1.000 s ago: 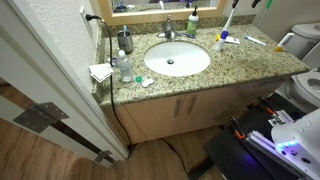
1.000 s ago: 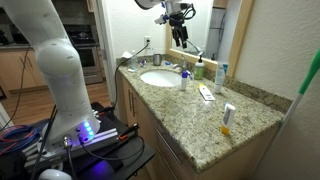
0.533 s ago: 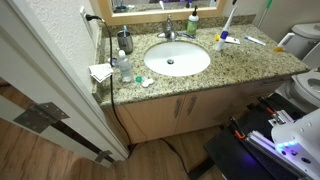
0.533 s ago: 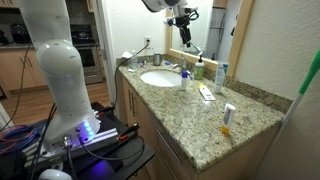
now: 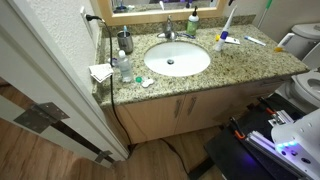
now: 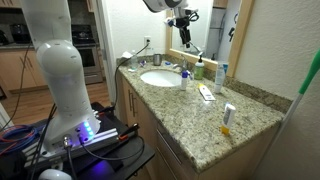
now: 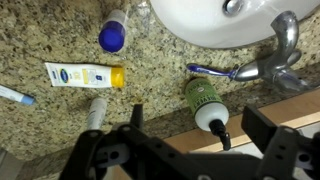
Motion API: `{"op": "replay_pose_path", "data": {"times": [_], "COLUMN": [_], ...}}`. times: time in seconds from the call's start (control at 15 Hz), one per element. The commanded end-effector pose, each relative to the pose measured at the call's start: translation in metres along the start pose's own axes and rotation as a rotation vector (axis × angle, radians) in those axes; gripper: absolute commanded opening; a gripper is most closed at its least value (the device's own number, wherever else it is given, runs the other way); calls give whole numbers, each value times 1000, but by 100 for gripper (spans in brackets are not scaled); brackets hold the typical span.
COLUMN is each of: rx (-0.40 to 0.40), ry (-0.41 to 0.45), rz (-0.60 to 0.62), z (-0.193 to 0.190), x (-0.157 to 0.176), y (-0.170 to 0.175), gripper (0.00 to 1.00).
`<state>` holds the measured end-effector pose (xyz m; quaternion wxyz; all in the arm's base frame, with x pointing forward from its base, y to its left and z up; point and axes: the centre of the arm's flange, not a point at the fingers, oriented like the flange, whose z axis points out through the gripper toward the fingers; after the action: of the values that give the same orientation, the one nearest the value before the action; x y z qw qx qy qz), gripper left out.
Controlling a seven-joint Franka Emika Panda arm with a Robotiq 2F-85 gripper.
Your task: Move the pump bottle forwards
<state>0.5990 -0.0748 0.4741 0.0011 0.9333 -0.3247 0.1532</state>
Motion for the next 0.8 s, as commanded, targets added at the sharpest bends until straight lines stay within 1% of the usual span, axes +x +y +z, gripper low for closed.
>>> {"op": "replay_pose_path", "data": {"times": [0.0,0.07,0.13,0.2,0.33,0.4,0.47,0.67,0.73], "rx": [75,85,75,38,14,33,32,39,-1], "ry": [-56,-48,-35,23,123,135,90,114,112], "rz": [-37,-30,-24,-16,10,22,6,14,7], "z": [28,31,36,42,50,49,43,49,52], "x": [44,57,68,80,90,88,76,79,80], "y": [-15,-18,-21,-24,-34,-39,-19,-34,-31], "gripper": [100,100,100,100,100,100,100,100,100]}}
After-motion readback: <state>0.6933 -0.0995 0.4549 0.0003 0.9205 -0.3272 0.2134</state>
